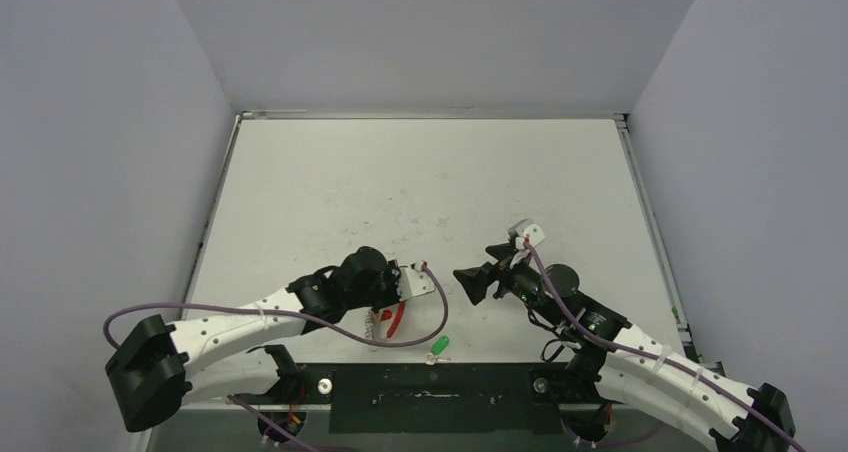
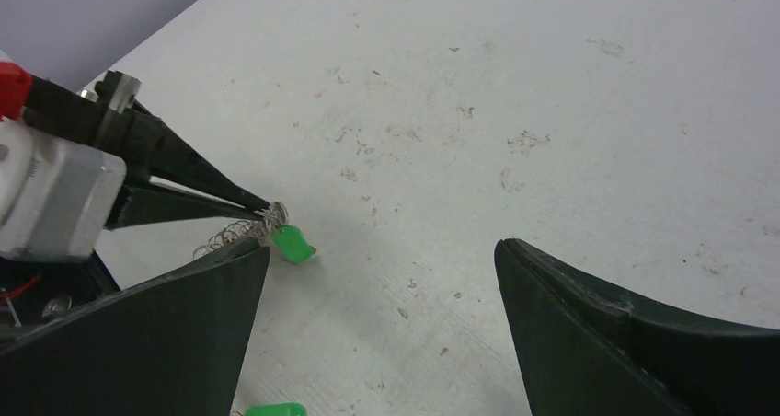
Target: Put the keys on the keyring
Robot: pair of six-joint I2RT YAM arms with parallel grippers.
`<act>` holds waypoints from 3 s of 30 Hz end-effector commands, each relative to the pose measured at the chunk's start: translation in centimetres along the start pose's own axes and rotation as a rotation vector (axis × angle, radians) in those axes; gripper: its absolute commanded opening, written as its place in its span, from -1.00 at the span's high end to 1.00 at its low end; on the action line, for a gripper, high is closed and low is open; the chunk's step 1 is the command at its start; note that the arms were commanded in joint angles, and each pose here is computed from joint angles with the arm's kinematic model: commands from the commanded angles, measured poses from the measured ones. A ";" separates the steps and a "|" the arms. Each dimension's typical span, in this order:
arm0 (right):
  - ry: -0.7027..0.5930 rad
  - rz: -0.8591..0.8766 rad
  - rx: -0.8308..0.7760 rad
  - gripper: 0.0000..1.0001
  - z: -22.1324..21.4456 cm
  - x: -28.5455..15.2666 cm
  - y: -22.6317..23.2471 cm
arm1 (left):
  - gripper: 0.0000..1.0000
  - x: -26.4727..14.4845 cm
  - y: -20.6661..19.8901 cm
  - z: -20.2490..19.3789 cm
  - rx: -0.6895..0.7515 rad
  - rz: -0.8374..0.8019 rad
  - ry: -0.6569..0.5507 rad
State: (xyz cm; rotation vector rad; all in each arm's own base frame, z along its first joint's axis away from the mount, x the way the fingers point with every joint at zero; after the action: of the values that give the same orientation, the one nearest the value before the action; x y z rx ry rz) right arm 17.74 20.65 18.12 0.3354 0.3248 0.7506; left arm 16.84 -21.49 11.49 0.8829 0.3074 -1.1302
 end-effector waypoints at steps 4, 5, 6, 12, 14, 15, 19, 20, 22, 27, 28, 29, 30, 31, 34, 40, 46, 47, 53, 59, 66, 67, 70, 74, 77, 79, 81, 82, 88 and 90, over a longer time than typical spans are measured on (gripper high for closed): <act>-0.021 -0.150 0.124 -1.00 0.2 -0.8 -1.8 | 0.33 3.4 6.0 7.5 -0.013 0.166 -0.198; -0.014 -0.164 0.132 -1.00 0.1 -0.8 -2.0 | 0.14 3.6 6.5 7.4 -0.044 0.201 -0.185; -0.005 -0.173 0.140 -1.00 -0.1 -0.9 -2.1 | -0.05 3.6 7.0 7.4 -0.074 0.237 -0.179; 0.058 -0.166 0.172 -1.00 -1.4 -0.1 -2.0 | -0.92 1.8 8.4 5.2 -0.318 0.445 -0.144; 0.091 -0.165 0.175 -1.00 -2.0 0.5 -1.9 | -0.94 1.1 8.0 4.2 -0.388 0.472 -0.143; 0.102 -0.160 0.179 -1.00 -2.1 0.8 -1.8 | -0.94 0.8 7.6 3.7 -0.426 0.476 -0.144; 0.153 -0.131 0.180 -1.00 -2.7 2.2 -1.2 | -0.94 -0.3 5.6 1.3 -0.608 0.477 -0.125; 0.167 -0.123 0.177 -1.00 -2.8 2.5 -1.1 | -0.94 -0.6 5.1 0.7 -0.656 0.477 -0.112; 0.198 -0.118 0.164 -1.00 -3.1 3.3 -1.0 | -0.93 -1.1 4.1 -0.5 -0.744 0.473 -0.072; 0.275 -0.093 0.151 -0.92 -3.3 5.7 -0.3 | -0.88 -1.8 1.9 -3.0 -0.989 0.475 0.053; 0.289 -0.086 0.155 -0.88 -3.3 6.2 -0.1 | -0.86 -1.8 1.5 -3.2 -1.029 0.467 0.073; 0.302 -0.079 0.161 -0.82 -3.4 6.7 0.1 | -0.84 -1.7 1.1 -3.5 -1.065 0.460 0.093; 0.314 -0.067 0.168 -0.77 -3.4 7.1 0.4 | -0.82 -1.6 0.8 -3.6 -1.112 0.451 0.108; 0.325 -0.062 0.177 -0.70 -3.5 7.6 0.6 | -0.81 -1.5 0.5 -3.7 -1.147 0.441 0.121; 0.361 -0.051 0.193 -0.45 -3.8 8.6 1.0 | -0.76 -0.9 0.0 -3.9 -1.240 0.403 0.160; 0.457 -0.045 0.154 -0.14 -4.9 10.1 1.3 | -0.64 -0.1 0.1 -4.9 -1.444 0.331 0.204; 0.564 -0.089 0.000 0.01 -6.1 10.8 1.2 | -0.58 -0.1 0.5 -6.2 -1.620 0.290 0.165; 0.578 -0.096 -0.029 0.02 -6.3 10.8 1.2 | -0.56 -0.1 0.4 -6.4 -1.646 0.283 0.155; 0.627 -0.101 -0.085 0.09 -7.4 11.8 1.7 | -0.41 -0.5 1.0 -6.4 -1.723 0.269 0.054; 0.655 -0.144 0.014 0.15 -8.4 12.2 0.2 | -0.29 -0.7 -0.4 -7.3 -1.736 0.261 0.144; 0.716 -0.125 0.099 0.28 -10.6 11.8 -0.4 | -0.20 -0.1 -3.6 -8.5 -1.677 0.190 0.305; 0.723 -0.125 0.110 0.31 -10.9 11.7 -0.5 | -0.15 0.1 -3.8 -8.5 -1.664 0.188 0.315; 0.741 -0.112 0.143 0.45 -11.7 11.6 -0.6 | 0.08 0.7 -4.0 -8.3 -1.621 0.173 0.326; 0.770 -0.093 0.165 0.61 -12.4 11.2 -0.5 | 0.40 1.5 -3.3 -8.3 -1.578 0.173 0.335; 0.780 -0.101 0.167 0.78 -12.6 10.7 -0.7 | 0.68 2.0 -2.8 -8.5 -1.532 0.175 0.366; 0.787 -0.108 0.166 0.93 -12.6 10.3 -1.0 | 0.77 2.2 -2.0 -8.5 -1.490 0.185 0.383; 0.794 -0.112 0.165 1.00 -12.5 9.8 -1.2 | 0.91 2.3 -1.2 -8.4 -1.442 0.195 0.392; 0.798 -0.115 0.166 1.00 -12.5 9.4 -1.2 | 0.99 2.4 -0.8 -8.4 -1.417 0.198 0.393; 0.792 -0.135 0.201 1.00 -12.3 7.1 -1.2 | 1.00 3.8 2.5 -7.4 -1.276 0.204 0.367; 0.760 -0.175 0.218 1.00 -12.0 6.4 -1.6 | 1.00 4.4 3.5 -6.9 -1.244 0.193 0.365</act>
State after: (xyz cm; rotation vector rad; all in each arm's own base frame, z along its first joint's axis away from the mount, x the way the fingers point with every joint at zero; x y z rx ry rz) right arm 18.65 27.61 4.55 0.1652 1.1727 0.7029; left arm 20.23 -17.77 4.33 -0.1242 1.1344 -0.3485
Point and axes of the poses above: each gripper's point midway between its finger pads, its own x axis out along the fingers, its own y axis along the line the jaws close on, z = x × y, the point moved 3 cm from there along -x, back along the fingers, and after that the axes turned 12 degrees about x, right-handed, at the moved point
